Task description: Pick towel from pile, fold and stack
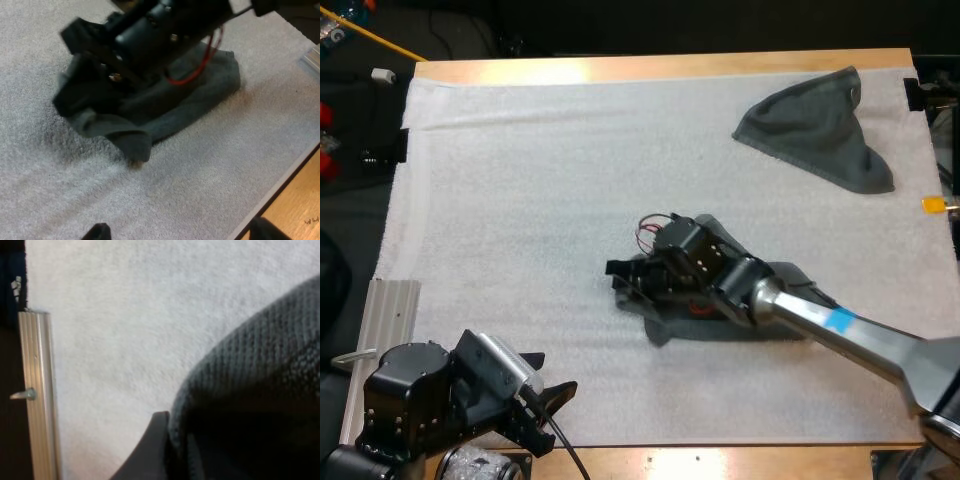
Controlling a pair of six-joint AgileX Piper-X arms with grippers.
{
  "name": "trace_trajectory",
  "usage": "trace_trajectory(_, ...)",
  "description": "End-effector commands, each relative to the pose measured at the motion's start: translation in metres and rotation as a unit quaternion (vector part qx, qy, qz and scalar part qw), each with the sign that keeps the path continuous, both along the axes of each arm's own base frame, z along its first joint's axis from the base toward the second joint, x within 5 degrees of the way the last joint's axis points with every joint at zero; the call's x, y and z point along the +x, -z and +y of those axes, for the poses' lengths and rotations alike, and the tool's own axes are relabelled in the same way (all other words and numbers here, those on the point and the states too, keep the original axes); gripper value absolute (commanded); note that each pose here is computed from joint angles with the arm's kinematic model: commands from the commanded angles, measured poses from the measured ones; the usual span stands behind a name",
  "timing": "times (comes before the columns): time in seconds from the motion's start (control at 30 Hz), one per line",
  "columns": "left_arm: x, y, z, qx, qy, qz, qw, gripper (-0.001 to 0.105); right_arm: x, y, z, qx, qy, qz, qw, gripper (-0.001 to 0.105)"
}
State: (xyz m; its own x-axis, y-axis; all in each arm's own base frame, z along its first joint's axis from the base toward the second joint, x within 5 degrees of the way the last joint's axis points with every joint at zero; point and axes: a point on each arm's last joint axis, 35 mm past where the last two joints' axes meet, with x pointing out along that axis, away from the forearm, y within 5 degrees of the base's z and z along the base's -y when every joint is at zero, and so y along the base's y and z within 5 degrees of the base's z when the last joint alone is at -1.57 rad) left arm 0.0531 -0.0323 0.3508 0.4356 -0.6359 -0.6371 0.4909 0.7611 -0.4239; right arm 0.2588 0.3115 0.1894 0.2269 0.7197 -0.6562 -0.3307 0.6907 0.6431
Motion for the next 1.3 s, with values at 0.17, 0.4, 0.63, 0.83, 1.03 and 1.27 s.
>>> trace_trajectory(0.17, -0.001, -0.002, 0.000, -0.003, 0.005, -0.002, 1.0000, 0.056, 0.014, -0.008, 0.020, 0.028, -0.015, -0.009, 0.999, 0.014)
trace_trajectory(0.4, 0.000, -0.002, 0.000, -0.003, 0.006, -0.003, 1.0000, 0.056, 0.015, -0.021, 0.031, 0.051, -0.051, -0.029, 0.997, 0.065)
trace_trajectory(0.63, 0.000, -0.002, -0.001, -0.001, 0.009, -0.008, 0.9999, 0.056, 0.006, -0.020, 0.020, -0.012, -0.112, -0.040, 0.993, 0.064)
trace_trajectory(0.83, 0.007, -0.004, -0.002, -0.009, 0.010, -0.043, 0.9990, 0.056, -0.001, -0.043, 0.011, -0.045, -0.140, -0.086, 0.985, 0.064)
trace_trajectory(1.03, 0.012, 0.001, -0.004, -0.010, 0.010, -0.048, 0.9987, 0.056, 0.012, -0.065, -0.013, -0.131, -0.078, -0.156, 0.976, 0.064)
trace_trajectory(1.27, 0.016, 0.017, -0.005, -0.005, 0.010, -0.026, 0.9996, 0.056, 0.049, -0.062, -0.061, -0.165, -0.012, -0.125, 0.978, 0.064)
